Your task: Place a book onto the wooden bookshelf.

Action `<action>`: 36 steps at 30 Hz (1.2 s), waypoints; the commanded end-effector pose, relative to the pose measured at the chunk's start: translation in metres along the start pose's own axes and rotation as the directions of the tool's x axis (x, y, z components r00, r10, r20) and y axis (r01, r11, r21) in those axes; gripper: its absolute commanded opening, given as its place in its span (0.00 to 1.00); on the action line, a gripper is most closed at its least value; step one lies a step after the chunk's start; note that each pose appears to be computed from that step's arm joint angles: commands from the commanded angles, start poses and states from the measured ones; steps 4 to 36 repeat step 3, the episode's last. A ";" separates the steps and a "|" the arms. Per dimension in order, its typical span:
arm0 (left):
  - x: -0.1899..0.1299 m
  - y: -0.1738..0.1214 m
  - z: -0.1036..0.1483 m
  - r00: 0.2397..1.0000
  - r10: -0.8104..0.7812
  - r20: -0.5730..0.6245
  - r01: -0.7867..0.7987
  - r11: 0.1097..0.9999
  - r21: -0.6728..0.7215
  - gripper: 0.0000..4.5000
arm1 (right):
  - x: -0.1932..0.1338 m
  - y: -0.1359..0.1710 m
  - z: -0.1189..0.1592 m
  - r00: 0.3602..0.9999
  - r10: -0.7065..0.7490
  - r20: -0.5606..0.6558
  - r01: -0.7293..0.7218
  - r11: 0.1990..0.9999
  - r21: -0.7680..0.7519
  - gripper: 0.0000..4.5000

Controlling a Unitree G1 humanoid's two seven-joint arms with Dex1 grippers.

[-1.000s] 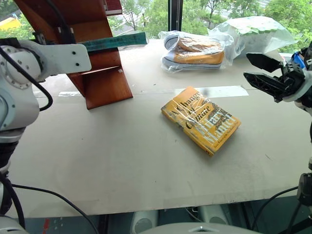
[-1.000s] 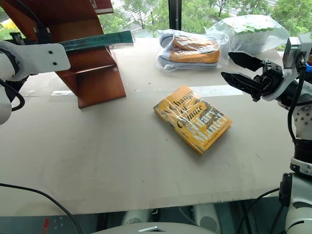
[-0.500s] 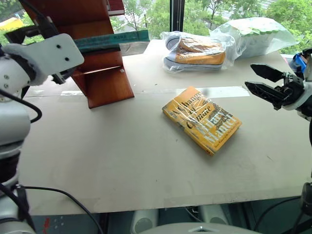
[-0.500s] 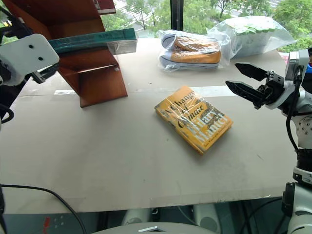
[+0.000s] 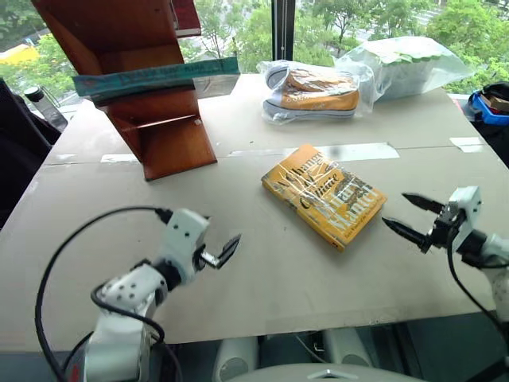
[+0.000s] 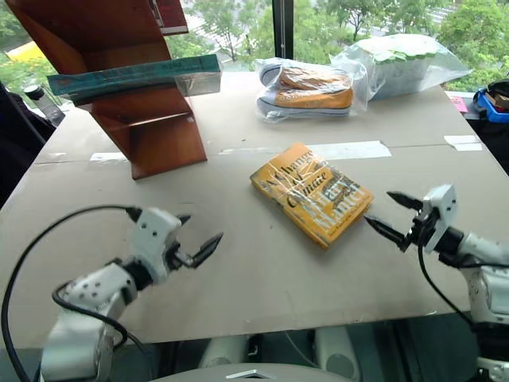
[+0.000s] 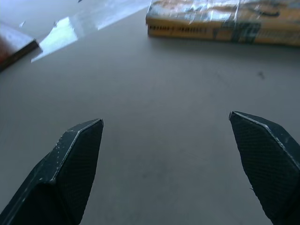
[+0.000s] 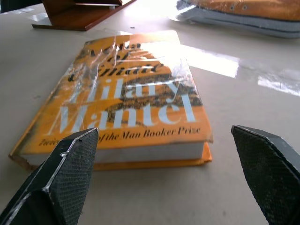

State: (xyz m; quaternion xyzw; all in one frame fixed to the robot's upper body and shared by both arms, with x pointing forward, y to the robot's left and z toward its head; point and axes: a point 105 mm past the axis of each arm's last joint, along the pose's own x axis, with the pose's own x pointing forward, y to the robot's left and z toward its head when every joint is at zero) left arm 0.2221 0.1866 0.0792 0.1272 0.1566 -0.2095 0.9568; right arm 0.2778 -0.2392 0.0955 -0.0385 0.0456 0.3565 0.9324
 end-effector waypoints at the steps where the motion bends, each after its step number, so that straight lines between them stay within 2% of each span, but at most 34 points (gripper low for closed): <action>1: -0.006 0.005 -0.001 0.995 0.061 0.075 -0.064 0.997 0.030 0.98 | -0.015 -0.008 -0.002 0.999 -0.044 -0.005 0.043 0.994 -0.101 1.00; 3: -0.006 0.004 -0.005 0.994 0.064 0.084 -0.064 0.998 0.000 0.98 | -0.022 -0.008 -0.014 0.998 -0.044 -0.045 0.038 0.992 -0.123 1.00; 36: -0.006 0.004 -0.005 0.994 0.064 0.084 -0.064 0.998 0.000 0.98 | -0.022 -0.008 -0.014 0.998 -0.044 -0.045 0.038 0.992 -0.123 1.00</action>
